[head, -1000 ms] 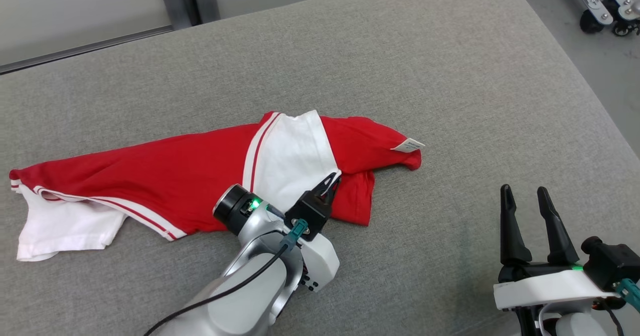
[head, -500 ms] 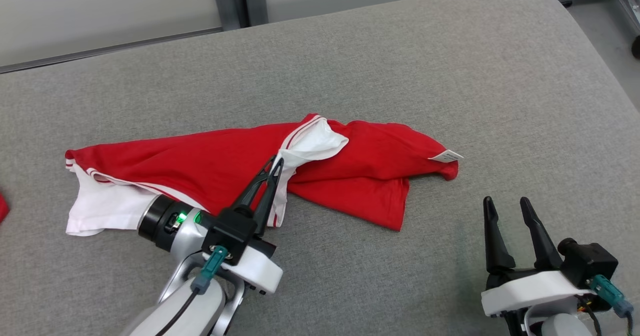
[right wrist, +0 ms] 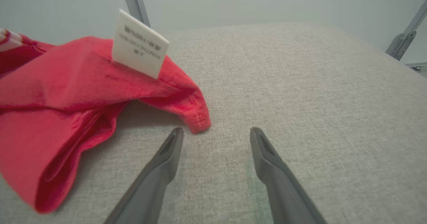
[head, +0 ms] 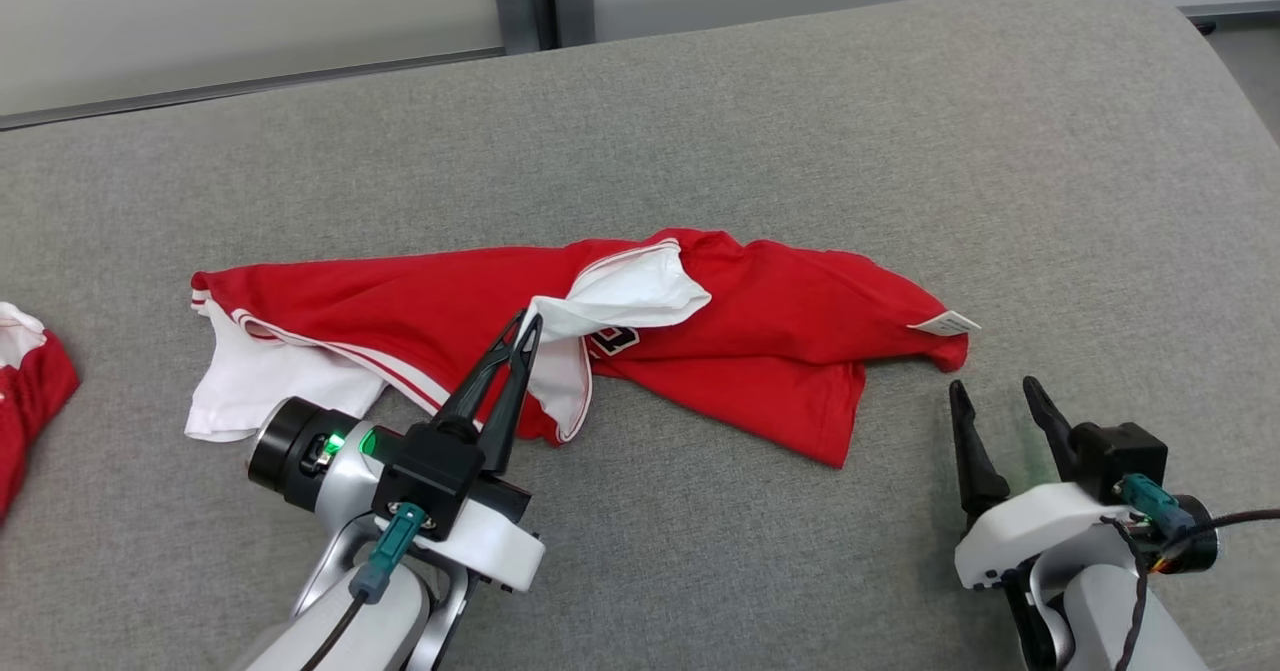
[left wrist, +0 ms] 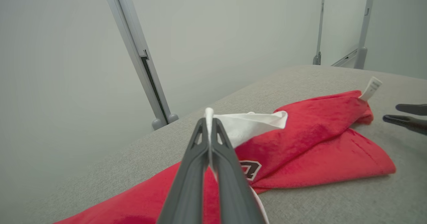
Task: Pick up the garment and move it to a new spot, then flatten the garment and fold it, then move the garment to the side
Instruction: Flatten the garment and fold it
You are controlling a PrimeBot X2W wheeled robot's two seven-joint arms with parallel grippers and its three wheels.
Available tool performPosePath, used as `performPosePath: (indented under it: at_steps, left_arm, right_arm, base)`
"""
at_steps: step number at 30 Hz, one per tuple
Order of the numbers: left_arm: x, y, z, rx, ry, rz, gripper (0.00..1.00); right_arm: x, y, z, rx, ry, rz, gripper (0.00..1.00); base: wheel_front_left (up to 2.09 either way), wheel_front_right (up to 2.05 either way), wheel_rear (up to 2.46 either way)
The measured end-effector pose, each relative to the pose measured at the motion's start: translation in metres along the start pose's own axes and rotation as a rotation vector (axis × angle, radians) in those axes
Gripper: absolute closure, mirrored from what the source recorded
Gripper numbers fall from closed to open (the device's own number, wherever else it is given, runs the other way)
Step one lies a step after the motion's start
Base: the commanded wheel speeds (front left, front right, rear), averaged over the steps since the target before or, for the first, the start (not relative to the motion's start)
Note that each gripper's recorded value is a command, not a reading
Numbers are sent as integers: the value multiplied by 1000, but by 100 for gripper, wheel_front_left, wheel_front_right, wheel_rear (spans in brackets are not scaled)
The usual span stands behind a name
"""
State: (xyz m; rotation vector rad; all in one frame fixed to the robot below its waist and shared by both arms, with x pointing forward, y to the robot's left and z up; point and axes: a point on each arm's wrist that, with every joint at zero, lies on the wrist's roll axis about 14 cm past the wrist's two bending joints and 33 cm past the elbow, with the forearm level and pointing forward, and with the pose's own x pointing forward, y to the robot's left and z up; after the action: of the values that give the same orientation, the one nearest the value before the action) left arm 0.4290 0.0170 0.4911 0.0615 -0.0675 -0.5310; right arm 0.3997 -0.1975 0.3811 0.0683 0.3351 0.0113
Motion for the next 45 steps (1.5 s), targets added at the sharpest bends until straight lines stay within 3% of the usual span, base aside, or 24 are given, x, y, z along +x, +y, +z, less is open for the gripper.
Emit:
performPosePath:
  at_steps: [6, 7, 11, 12, 13, 14, 19, 23, 32, 38, 43, 45]
  left_arm:
    - [2, 10, 0, 13, -3, 20, 100]
    - [2, 12, -2, 13, 0, 25, 100]
    - [3, 22, -4, 23, 4, 43, 100]
    - [3, 24, -6, 25, 7, 48, 100]
    - [3, 26, -7, 27, 11, 52, 100]
    - [3, 29, -8, 29, 14, 57, 100]
    - [6, 45, -7, 48, 6, 91, 100]
    - [16, 73, 16, 148, -58, 109, 100]
    - [77, 135, 140, 491, -315, 90, 100]
    - [129, 163, 202, 643, -435, 79, 100]
    - [174, 181, 235, 747, -497, 124, 100]
    - [184, 188, 254, 867, -513, 168, 100]
  right_arm:
    - [15, 6, -1, -3, 18, 18, 0]
    - [17, 7, -2, -4, 23, 21, 4]
    - [24, 10, -4, -11, 33, 28, 63]
    - [26, 10, -4, -14, 35, 30, 71]
    - [26, 11, -5, -18, 39, 32, 89]
    - [28, 11, -7, -21, 43, 33, 100]
    - [34, 2, 1, -50, 26, 19, 100]
    - [43, -12, 32, -115, -61, 5, 100]
    - [86, -34, 159, -419, -320, 31, 100]
    - [127, -39, 246, -618, -439, 36, 100]
    - [154, -32, 307, -688, -521, 21, 100]
    - [154, -29, 332, -708, -564, 9, 100]
  base:
    - [0, 0, 0]
    - [0, 0, 0]
    - [0, 0, 0]
    - [0, 0, 0]
    - [0, 0, 0]
    - [0, 0, 0]
    - [0, 0, 0]
    - [0, 0, 0]
    - [0, 0, 0]
    - [0, 0, 0]
    - [0, 0, 0]
    - [0, 0, 0]
